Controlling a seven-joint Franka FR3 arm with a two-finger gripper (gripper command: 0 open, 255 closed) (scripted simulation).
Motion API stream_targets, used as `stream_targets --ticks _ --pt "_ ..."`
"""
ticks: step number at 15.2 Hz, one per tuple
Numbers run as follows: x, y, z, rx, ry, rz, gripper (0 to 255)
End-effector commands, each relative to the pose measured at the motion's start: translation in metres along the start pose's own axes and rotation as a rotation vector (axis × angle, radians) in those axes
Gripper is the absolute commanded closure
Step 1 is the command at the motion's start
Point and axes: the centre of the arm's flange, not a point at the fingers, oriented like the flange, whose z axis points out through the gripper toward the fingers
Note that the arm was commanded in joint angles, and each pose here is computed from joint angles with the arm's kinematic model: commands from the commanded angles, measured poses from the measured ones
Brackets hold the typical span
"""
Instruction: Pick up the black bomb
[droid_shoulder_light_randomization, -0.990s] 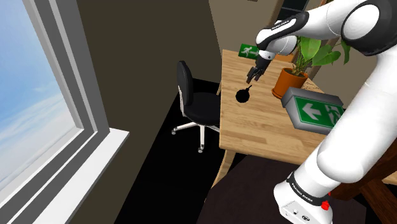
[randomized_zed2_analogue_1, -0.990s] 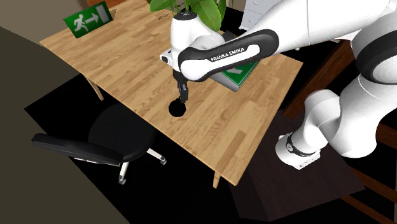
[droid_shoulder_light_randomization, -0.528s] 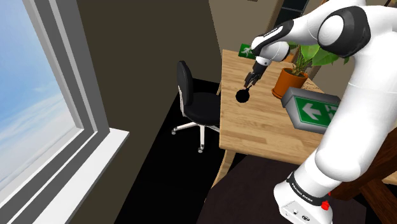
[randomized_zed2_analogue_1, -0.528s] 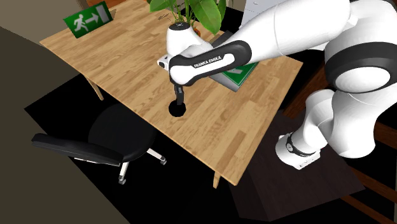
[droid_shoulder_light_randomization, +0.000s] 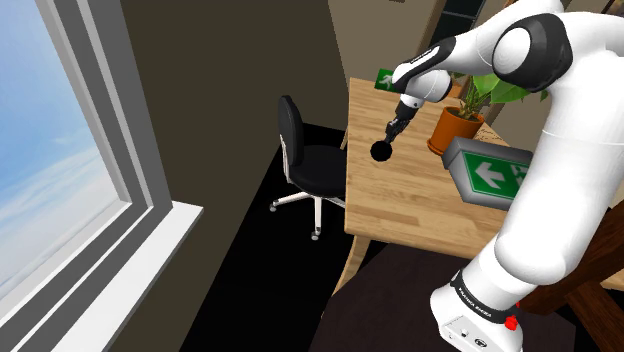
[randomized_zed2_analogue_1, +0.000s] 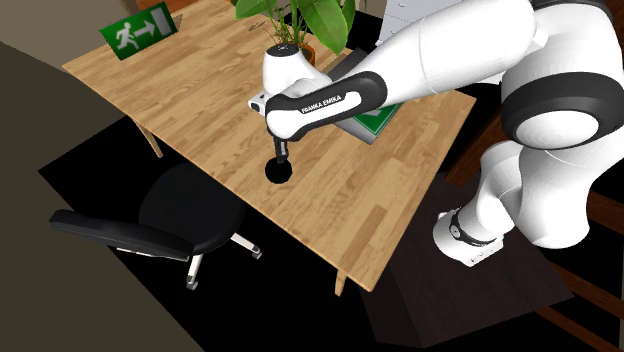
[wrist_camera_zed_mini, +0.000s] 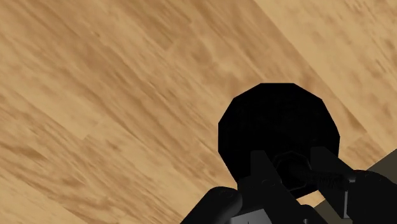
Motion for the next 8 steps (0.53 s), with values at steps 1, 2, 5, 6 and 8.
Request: stream_targets --ticks 1,2,5,6,8 --pt "0.0 0.0 0.001 0.0 -0.001 0.0 255" --pt "0.0 0.0 0.001 0.0 -0.001 0.0 255" --pt "0.0 0.0 0.0 0.0 -0.001 0.0 255" --pt "0.0 0.0 0.001 0.0 -0.001 0.0 255" --pt "0.001 -0.001 -0.01 0.0 -0.001 0.0 255"
